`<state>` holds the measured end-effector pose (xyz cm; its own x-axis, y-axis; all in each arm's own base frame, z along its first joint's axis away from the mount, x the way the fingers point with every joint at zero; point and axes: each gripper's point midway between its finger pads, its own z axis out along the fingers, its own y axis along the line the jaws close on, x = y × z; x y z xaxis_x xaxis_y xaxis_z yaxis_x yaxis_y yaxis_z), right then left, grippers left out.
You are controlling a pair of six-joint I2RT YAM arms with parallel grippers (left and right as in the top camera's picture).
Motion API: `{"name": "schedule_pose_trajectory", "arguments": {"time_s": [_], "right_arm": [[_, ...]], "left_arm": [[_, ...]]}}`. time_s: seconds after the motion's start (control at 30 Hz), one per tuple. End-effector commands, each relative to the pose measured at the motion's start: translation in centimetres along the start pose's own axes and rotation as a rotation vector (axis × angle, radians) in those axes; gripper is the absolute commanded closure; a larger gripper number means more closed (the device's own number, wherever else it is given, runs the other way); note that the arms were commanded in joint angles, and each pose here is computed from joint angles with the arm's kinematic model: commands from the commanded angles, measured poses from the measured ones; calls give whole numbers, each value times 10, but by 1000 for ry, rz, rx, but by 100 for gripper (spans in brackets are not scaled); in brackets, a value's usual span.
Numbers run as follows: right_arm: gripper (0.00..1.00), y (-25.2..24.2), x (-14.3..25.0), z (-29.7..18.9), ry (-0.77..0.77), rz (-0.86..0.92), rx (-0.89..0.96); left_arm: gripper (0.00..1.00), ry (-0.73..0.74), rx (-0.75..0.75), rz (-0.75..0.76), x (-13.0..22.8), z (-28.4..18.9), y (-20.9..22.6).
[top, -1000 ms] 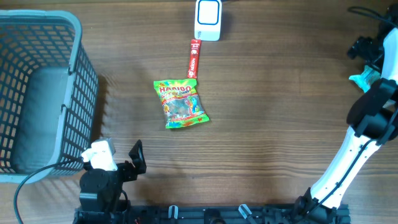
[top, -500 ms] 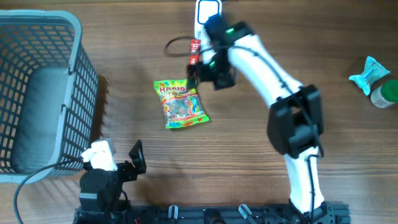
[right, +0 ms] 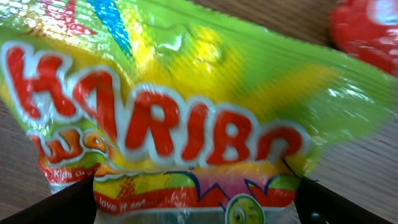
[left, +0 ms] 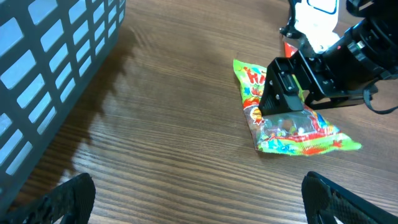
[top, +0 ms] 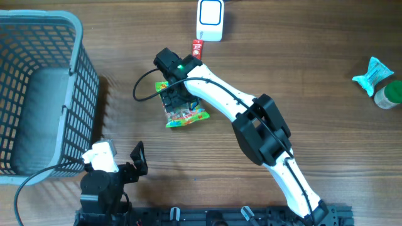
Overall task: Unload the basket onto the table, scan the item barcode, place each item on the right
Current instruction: 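Grasp the Haribo bag with the right gripper, then hold the Haribo bag up to the scanner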
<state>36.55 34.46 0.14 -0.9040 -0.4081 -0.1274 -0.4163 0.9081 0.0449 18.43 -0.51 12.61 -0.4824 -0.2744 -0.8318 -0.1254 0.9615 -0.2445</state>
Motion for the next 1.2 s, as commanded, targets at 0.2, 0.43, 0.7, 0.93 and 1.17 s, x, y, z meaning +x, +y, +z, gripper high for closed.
{"name": "schedule_pose_trajectory", "arguments": {"time_s": [0.2, 0.43, 0.7, 0.93, 1.17], "right_arm": [[96, 0, 55, 26, 297, 52, -110], [96, -1, 49, -107, 659, 610, -847], [96, -38, 4, -152, 659, 850, -1193], [96, -48, -4, -163, 369, 600, -1082], [95, -171, -168, -215, -709, 604, -440]], "left_arm": [[0, -6, 0, 3, 0, 0, 0], [0, -6, 0, 3, 0, 0, 0], [0, -6, 0, 3, 0, 0, 0], [0, -6, 0, 3, 0, 0, 0], [0, -6, 0, 3, 0, 0, 0]]}}
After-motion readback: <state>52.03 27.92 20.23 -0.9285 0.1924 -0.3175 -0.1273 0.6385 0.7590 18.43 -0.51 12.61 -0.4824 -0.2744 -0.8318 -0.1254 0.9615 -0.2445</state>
